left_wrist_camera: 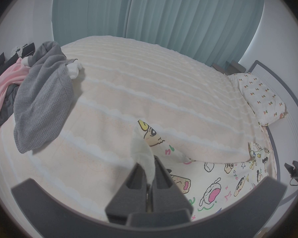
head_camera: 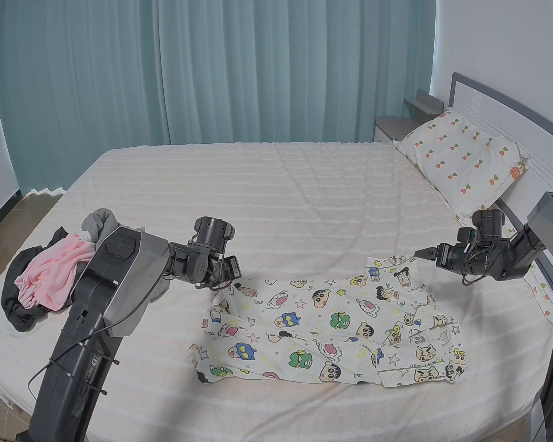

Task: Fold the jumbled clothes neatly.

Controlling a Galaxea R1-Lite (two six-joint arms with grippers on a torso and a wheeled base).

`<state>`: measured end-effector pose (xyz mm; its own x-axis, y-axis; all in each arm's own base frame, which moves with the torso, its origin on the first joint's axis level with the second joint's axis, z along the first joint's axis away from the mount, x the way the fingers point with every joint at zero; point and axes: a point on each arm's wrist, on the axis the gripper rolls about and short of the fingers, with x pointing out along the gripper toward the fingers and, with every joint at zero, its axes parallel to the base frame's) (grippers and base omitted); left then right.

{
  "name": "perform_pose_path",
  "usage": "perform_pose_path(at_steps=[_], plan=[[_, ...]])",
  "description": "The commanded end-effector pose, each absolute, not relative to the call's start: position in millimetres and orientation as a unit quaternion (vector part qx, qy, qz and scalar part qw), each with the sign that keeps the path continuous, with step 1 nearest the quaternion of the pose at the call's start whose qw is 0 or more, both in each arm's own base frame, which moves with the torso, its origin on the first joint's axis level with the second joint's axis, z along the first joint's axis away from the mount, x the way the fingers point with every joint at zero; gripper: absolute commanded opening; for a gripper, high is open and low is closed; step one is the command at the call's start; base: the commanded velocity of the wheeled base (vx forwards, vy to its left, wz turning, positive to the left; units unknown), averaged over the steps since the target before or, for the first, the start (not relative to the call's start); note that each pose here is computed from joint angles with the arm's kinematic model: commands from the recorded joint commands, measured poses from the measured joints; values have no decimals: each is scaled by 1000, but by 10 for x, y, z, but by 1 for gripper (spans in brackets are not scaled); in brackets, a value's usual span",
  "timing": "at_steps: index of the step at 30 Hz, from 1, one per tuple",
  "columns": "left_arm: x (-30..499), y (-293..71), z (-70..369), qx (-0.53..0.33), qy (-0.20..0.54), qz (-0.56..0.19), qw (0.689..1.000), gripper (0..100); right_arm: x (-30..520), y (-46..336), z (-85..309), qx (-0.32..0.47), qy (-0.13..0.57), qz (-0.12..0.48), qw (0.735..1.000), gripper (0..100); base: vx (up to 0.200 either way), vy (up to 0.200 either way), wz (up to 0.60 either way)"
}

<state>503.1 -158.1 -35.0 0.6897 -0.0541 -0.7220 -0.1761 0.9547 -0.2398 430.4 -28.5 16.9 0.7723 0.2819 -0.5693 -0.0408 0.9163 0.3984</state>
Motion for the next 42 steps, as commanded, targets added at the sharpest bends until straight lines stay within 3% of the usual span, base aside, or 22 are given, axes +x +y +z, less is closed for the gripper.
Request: perform_pose_path(at_steps=[1,21,30,37,38,42], plan=[[5024,-1627,-124,-152,374,33,914,0,4585,-394,-207,185,368,76,908,100,0,0,0],[4974,-1644,2,-155,369,29,916,0,4998,-347,-639,186,407,74,891,100,0,0,0],[4965,-1657,-14,-153,370,30,916,0,5125,-207,-643,178,395,89,897,100,0,0,0],[4958,-1651,-5,-150,368,37,917,0,5202,-140,-703,176,419,92,886,100,0,0,0],[4958,-1651,-5,-150,368,37,917,0,5196,-140,-717,175,422,91,885,0,0,0,0],[4958,-1651,-13,-150,369,37,917,0,5208,-164,-712,177,415,90,888,0,0,0,0]])
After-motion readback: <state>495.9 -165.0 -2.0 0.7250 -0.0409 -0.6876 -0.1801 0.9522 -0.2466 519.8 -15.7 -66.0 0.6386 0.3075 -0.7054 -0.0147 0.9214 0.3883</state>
